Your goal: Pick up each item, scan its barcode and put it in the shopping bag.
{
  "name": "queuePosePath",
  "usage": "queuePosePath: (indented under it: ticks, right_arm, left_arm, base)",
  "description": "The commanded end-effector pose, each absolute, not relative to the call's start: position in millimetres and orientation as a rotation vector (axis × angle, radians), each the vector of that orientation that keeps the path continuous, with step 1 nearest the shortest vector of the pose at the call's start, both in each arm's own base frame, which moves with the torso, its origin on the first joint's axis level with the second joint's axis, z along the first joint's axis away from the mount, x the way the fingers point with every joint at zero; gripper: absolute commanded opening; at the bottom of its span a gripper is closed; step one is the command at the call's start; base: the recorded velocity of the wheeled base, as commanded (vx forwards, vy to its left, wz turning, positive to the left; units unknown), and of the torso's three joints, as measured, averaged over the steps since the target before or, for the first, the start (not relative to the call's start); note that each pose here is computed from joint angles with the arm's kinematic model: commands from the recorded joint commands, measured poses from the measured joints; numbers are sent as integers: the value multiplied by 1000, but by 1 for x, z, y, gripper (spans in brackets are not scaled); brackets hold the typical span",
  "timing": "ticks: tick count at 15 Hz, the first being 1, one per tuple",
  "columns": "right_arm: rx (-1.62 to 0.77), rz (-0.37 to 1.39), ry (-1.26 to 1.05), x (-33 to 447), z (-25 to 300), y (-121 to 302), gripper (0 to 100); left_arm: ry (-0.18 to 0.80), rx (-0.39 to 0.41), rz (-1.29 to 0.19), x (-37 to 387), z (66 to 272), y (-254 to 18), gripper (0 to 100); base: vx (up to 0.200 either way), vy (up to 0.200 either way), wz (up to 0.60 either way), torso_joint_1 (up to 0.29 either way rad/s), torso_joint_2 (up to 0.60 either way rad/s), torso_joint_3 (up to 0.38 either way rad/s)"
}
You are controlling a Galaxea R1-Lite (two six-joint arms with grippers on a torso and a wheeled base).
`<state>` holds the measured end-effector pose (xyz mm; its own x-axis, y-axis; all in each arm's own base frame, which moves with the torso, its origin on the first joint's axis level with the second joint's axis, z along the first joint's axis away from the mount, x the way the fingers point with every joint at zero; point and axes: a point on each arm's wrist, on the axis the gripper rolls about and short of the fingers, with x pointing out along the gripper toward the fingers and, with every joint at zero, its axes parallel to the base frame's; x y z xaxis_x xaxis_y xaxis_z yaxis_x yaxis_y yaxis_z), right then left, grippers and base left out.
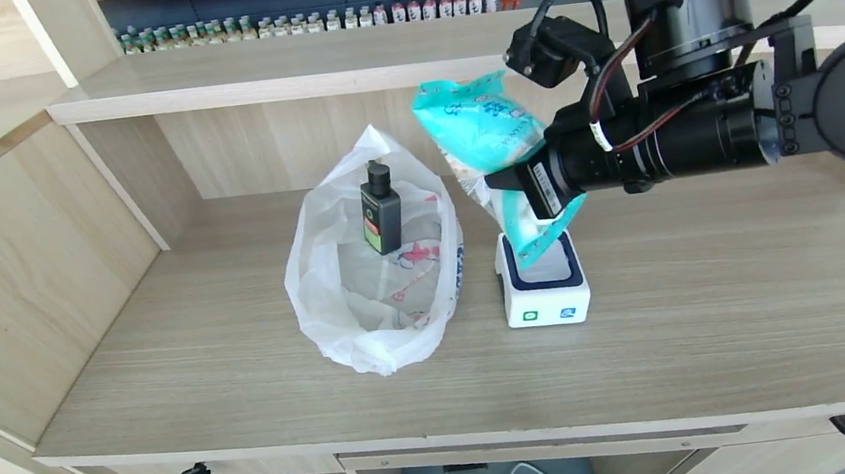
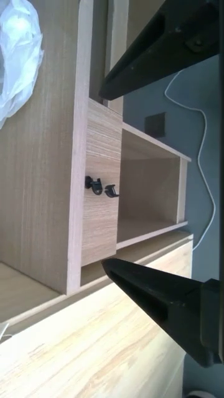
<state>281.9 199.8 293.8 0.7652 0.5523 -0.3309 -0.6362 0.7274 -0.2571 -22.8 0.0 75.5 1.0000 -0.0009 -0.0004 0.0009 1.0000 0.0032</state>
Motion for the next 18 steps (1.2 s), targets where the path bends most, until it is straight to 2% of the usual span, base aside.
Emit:
queuePosePath:
  ticks: [1,5,11,18]
  right_arm:
    - [-424,648,267,285,279,191,0]
    - [-606,611,155,297,265,175,0]
    - [-824,591,0,318,252,181,0]
    - [-971,693,-100,323,222,182,0]
  left_arm:
    - [0,3,0,-23,75,0,100]
    - [0,3,0,-23,75,0,100]
    - [0,3,0,-23,75,0,100]
    - [0,3,0,-23,75,0,100]
  base:
    - [0,0,0,0,0,0]
    - [0,0,0,0,0,0]
    - [0,0,0,0,0,0]
    - [0,0,0,0,0,0]
